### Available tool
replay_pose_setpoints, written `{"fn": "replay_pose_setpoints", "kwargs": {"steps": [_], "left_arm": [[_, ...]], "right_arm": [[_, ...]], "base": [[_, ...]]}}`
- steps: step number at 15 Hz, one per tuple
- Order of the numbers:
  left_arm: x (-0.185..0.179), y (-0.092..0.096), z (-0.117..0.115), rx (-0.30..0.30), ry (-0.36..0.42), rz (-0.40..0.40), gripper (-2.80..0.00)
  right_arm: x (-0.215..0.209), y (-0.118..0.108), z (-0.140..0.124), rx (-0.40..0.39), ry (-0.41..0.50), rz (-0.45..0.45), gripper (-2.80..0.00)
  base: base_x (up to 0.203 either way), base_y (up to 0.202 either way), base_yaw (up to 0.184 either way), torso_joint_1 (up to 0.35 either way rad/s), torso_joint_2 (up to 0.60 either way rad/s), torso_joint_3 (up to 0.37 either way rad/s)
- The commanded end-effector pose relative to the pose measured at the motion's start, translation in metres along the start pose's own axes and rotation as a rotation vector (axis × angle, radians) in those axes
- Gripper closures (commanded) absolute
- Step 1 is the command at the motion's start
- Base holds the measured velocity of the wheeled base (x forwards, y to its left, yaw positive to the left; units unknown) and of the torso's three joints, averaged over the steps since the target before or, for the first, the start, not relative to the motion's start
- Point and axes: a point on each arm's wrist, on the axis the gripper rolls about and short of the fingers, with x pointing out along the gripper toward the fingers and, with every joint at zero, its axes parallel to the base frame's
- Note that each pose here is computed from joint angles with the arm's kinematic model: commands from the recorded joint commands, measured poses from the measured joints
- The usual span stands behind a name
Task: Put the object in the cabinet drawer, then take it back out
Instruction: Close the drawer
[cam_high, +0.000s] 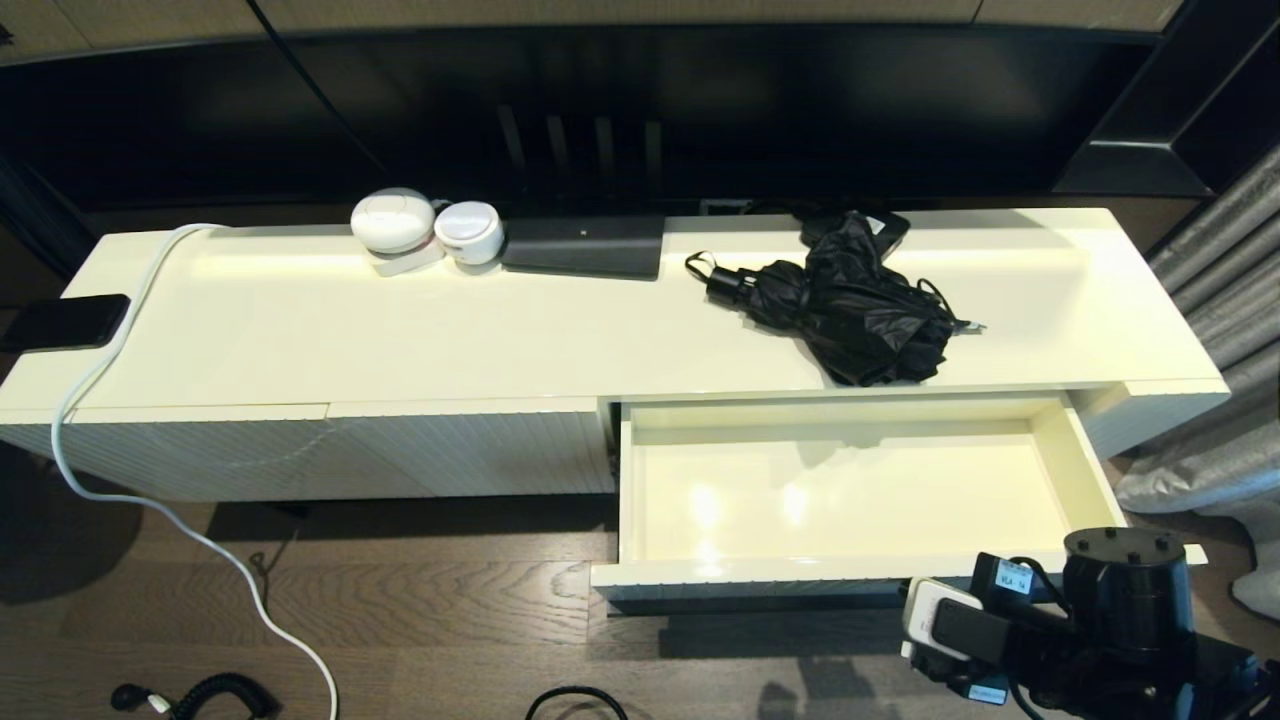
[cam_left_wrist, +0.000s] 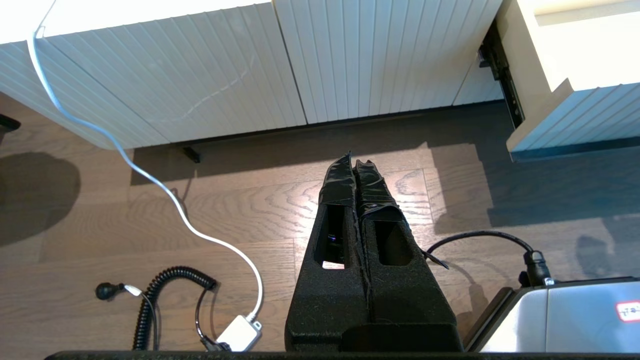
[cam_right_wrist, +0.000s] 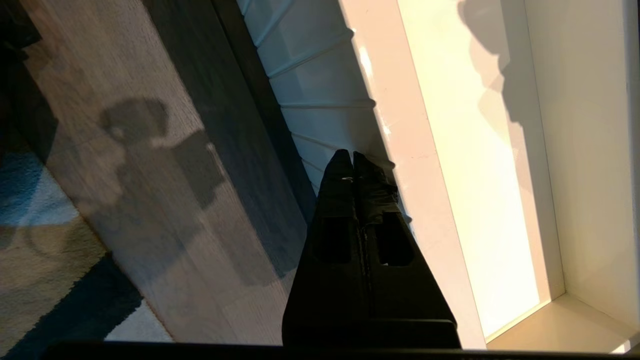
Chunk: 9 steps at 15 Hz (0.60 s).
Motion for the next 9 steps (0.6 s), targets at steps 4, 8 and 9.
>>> {"fn": "replay_pose_setpoints", "kwargs": {"steps": [4,8,9], "left_arm": [[0.0,0.0,0.0,0.001,-0.001,-0.001,0.0],[0.0,0.0,0.0,0.001,0.0,-0.001,0.0],[0.0,0.0,0.0,0.001,0.0,-0.001,0.0]], "right_arm": [[0.009,-0.005,0.003,-0.012,-0.007,-0.032,0.0],[0.018,-0.011,0.006,-0.013,-0.019,-0.062,0.0],[0.024,-0.016,0.009,-0.013,-0.024,-0.082,0.0]], "base": [[0.0,0.0,0.0,0.0,0.0,0.0],[0.0,0.0,0.0,0.0,0.0,0.0],[0.0,0.0,0.0,0.0,0.0,0.0]]}}
